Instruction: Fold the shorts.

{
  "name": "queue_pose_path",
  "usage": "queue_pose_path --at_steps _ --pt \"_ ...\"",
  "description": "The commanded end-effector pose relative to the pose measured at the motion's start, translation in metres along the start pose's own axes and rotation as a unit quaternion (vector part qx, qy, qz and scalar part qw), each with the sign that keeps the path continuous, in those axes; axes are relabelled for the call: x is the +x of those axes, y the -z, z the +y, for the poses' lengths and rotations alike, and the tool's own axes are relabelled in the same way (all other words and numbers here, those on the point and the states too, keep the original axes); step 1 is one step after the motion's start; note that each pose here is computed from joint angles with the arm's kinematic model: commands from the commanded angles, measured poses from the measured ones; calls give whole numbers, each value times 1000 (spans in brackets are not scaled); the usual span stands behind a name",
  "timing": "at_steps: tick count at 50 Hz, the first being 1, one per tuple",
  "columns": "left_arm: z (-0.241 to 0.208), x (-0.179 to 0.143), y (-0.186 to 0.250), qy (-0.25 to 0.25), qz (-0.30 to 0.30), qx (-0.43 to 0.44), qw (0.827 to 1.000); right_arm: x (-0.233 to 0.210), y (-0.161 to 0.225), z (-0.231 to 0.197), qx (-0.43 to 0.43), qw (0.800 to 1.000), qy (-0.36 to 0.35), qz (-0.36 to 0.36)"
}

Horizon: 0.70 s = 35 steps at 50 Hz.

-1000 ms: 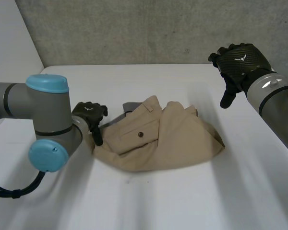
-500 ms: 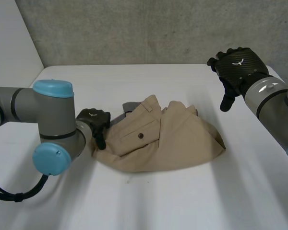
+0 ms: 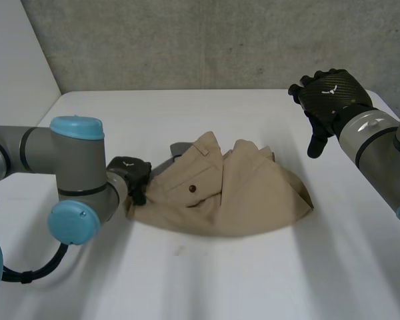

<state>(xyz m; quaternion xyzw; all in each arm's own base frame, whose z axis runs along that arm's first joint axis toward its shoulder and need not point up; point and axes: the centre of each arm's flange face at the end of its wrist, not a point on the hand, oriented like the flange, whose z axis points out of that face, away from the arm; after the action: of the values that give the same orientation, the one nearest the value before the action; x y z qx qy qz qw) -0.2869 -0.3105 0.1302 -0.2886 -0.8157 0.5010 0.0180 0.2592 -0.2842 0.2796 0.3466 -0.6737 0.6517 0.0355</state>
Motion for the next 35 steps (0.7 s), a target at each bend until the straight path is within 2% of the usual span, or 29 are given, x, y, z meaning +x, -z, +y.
queue_pose_path --at_steps 1,5,10,11,14,15,18,19,21,23,25,26,29,30,35 --pt "-5 -4 1 1 -11 8 1000 0 0 0 -1 1000 0 0" --pt "-27 -19 10 6 -50 39 998 0 0 0 -1 1000 0 0" --pt "-74 -68 29 31 -145 128 981 0 0 0 1 1000 0 0" --pt "-90 -83 39 40 -174 162 971 0 1 -1 2 1000 0 0" --pt "-115 -99 56 45 -205 218 953 1 0 -2 4 1000 0 1" --pt "-130 -105 67 47 -221 255 940 0 1 -3 4 1000 0 1" --pt "-149 -112 82 53 -245 308 918 0 1 -4 7 1000 0 0" --pt "-161 -114 91 60 -259 343 901 0 2 -6 10 1000 -1 0" --pt "-170 -111 98 66 -263 373 887 0 2 -7 11 1000 -1 1" --pt "-180 -89 104 70 -243 410 876 1 2 -9 14 1000 0 4" --pt "-184 -69 107 70 -220 427 875 2 2 -10 16 1000 -1 4" --pt "-184 -44 107 65 -188 435 878 3 1 -10 16 1000 -1 5" --pt "-175 4 101 48 -120 435 891 6 1 -9 15 1000 -2 10" --pt "-166 37 97 32 -67 432 899 6 1 -9 15 1000 -2 10" --pt "-121 112 82 -10 55 395 917 9 2 -12 20 1000 -2 14"
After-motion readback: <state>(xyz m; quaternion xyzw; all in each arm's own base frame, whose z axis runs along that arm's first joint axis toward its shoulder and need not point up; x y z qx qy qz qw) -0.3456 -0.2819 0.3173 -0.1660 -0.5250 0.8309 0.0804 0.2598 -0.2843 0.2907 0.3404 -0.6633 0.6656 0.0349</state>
